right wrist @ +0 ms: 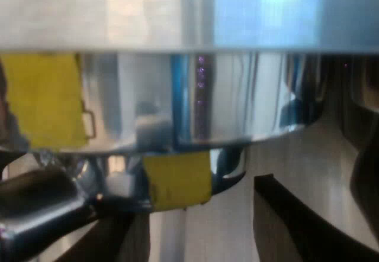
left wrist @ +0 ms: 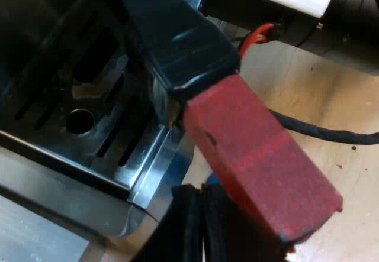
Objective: Put the handle in the coffee machine
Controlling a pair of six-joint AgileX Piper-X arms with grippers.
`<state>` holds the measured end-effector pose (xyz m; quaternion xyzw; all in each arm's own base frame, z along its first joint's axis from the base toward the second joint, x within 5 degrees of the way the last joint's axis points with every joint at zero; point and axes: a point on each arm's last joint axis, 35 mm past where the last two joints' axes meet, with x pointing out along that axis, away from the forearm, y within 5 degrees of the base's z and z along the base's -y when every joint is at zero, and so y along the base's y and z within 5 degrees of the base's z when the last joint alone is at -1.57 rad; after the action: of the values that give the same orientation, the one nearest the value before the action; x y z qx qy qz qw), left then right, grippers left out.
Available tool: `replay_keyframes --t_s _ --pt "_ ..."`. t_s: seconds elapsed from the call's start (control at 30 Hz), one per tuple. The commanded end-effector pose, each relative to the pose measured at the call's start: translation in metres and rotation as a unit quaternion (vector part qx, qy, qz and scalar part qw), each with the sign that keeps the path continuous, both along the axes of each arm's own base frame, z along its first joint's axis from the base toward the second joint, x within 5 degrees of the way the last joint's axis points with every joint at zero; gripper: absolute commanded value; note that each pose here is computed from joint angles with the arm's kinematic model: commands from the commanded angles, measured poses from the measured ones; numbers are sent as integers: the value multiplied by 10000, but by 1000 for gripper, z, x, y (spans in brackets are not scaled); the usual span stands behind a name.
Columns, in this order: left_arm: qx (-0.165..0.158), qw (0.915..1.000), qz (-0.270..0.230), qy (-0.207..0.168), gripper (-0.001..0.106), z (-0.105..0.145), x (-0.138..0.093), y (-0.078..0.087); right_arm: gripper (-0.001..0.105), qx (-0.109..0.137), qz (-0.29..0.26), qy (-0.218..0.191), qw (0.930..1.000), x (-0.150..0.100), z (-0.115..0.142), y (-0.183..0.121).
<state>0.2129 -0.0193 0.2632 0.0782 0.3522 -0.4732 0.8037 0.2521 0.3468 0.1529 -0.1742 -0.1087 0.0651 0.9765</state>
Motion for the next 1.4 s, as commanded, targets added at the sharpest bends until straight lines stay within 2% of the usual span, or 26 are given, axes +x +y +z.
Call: replay_keyframes --t_s 0.03,0.3,0.37,0.5,0.6,0.8,0.83,0.9,1.1,1.13,1.2,1.3,1.33,1.4 --pt "-450 9986 -295 6 0 8 -6 -7 44 313 232 -319 9987 0 21 4" --pt "-436 9986 -288 6 0 8 -6 -7 44 214 330 -181 9991 -4 17 9" --pt "-436 9986 -288 6 0 8 -6 -7 44 128 456 58 9989 -10 10 15" --pt "-436 9986 -288 6 0 8 -6 -7 44 126 495 145 9986 -11 7 16" --pt "-436 9986 -288 6 0 8 -6 -7 44 220 540 325 9978 -14 -2 11" --pt "-436 9986 -288 6 0 8 -6 -7 44 61 554 493 9972 -24 -12 -3" --pt "-436 9986 -288 6 0 8 -6 -7 44 92 585 667 9960 -30 -14 -11" --pt "-436 9986 -288 6 0 8 -6 -7 44 -37 623 930 9937 -41 -17 -24" --pt "-436 9986 -288 6 0 8 -6 -7 44 -113 718 1182 9903 -60 -16 -42" --pt "-436 9986 -288 6 0 8 -6 -7 44 -237 873 1304 9873 -74 -11 -51" --pt "-436 9986 -288 6 0 8 -6 -7 44 -286 1054 1398 9841 -86 -7 -55" --pt "-436 9986 -288 6 0 8 -6 -7 44 -52 1325 1608 9780 -101 -1 -59" --pt "-436 9986 -288 6 0 8 -6 -7 44 54 1451 1766 9735 -111 3 -62" --pt "-436 9986 -288 6 0 8 -6 -7 44 59 1557 1913 9691 -122 7 -65"
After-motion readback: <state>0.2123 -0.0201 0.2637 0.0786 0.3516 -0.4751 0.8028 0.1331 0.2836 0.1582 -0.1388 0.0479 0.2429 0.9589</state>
